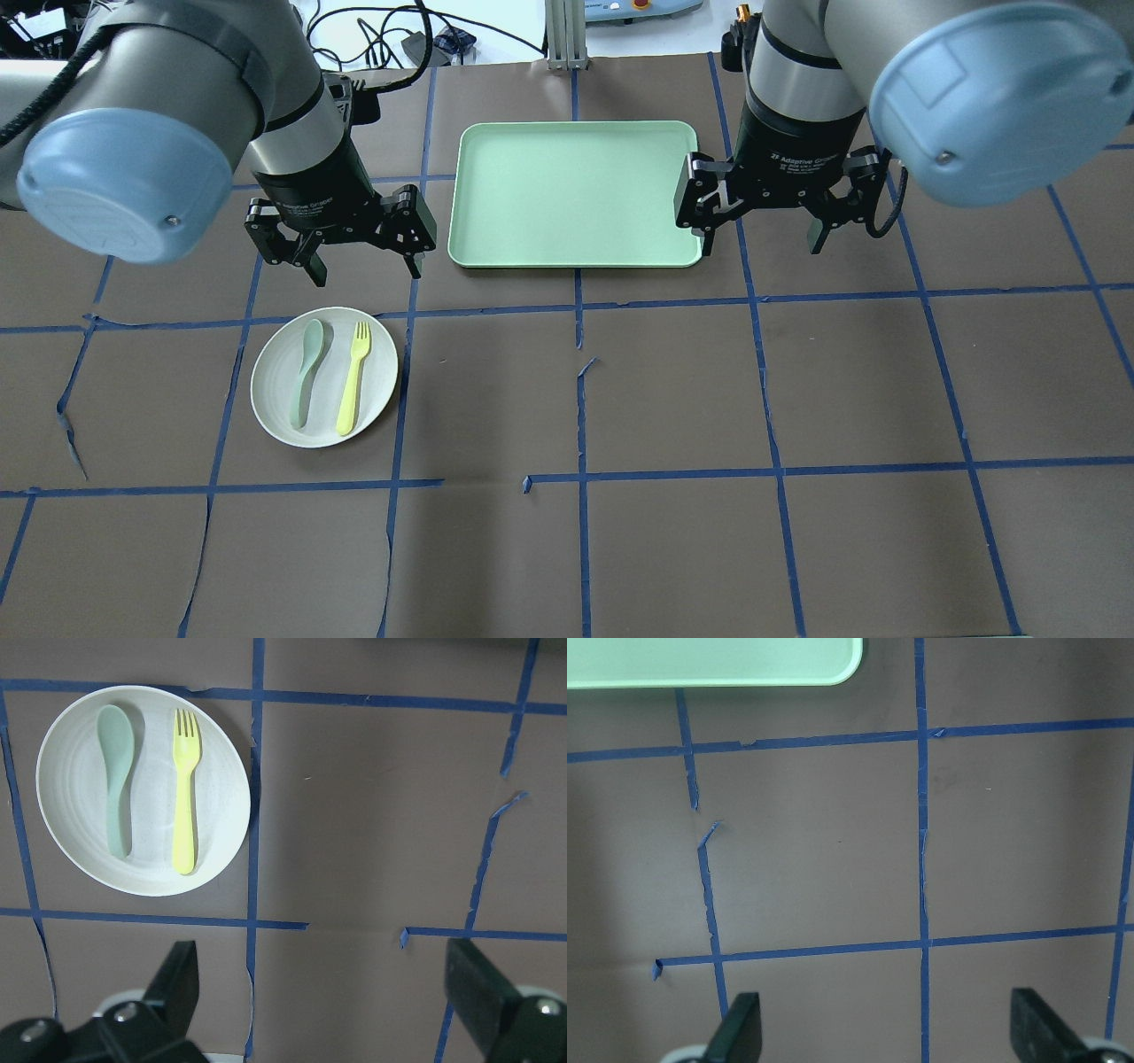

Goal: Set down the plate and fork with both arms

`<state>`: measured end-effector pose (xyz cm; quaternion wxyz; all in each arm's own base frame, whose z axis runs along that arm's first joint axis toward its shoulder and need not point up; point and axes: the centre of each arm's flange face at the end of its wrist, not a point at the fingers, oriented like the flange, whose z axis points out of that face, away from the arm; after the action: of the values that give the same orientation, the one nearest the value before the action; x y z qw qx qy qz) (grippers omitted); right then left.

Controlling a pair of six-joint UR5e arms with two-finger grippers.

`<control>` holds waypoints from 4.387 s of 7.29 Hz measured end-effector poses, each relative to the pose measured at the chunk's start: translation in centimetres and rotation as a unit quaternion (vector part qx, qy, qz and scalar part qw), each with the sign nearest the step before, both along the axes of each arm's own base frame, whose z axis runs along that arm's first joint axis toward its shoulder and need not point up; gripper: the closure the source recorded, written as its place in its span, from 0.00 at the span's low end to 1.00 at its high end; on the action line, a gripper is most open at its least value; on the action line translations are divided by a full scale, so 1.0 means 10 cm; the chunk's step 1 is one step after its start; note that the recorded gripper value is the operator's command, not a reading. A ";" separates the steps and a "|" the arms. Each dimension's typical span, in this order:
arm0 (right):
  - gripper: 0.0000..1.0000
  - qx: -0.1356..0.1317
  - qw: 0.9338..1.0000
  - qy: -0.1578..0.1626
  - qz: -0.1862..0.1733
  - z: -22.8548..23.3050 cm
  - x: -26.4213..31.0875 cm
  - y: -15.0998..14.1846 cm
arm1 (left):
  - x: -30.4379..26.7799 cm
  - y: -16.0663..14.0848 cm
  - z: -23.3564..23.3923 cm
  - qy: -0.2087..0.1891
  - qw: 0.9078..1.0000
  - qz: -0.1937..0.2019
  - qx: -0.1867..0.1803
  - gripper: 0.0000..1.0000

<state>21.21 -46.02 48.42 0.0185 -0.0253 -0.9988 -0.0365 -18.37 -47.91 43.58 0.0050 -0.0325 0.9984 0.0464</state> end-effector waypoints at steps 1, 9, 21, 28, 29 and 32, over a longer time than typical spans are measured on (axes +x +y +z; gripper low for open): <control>0.00 0.002 1.000 0.001 0.001 -0.01 0.01 0.00 | 0.00 0.00 0.00 0.001 1.000 0.000 -0.001 0.00; 0.00 0.017 1.000 0.001 0.005 -0.18 0.06 -0.05 | 0.04 -0.01 -0.11 -0.004 1.000 0.006 0.009 0.00; 0.00 0.029 1.000 0.003 -0.001 -0.31 0.09 -0.09 | 0.81 -0.16 -0.44 0.005 0.999 0.022 0.029 0.09; 0.00 0.050 0.999 0.007 -0.002 -0.52 0.10 -0.12 | 2.59 0.01 -2.08 0.081 0.996 0.009 0.025 0.17; 0.00 0.053 0.999 0.007 -0.003 -0.55 0.10 -0.11 | 2.61 0.01 -2.25 0.087 0.996 0.006 0.036 0.17; 0.00 0.054 0.998 0.014 -0.002 -0.60 0.09 -0.11 | 2.65 -0.02 -2.57 0.096 0.994 -0.003 0.057 0.21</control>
<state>22.07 -47.08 42.44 0.0335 -0.0265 -0.9950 -0.0903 8.15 -48.12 17.87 -0.0889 -0.0246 0.9901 0.1062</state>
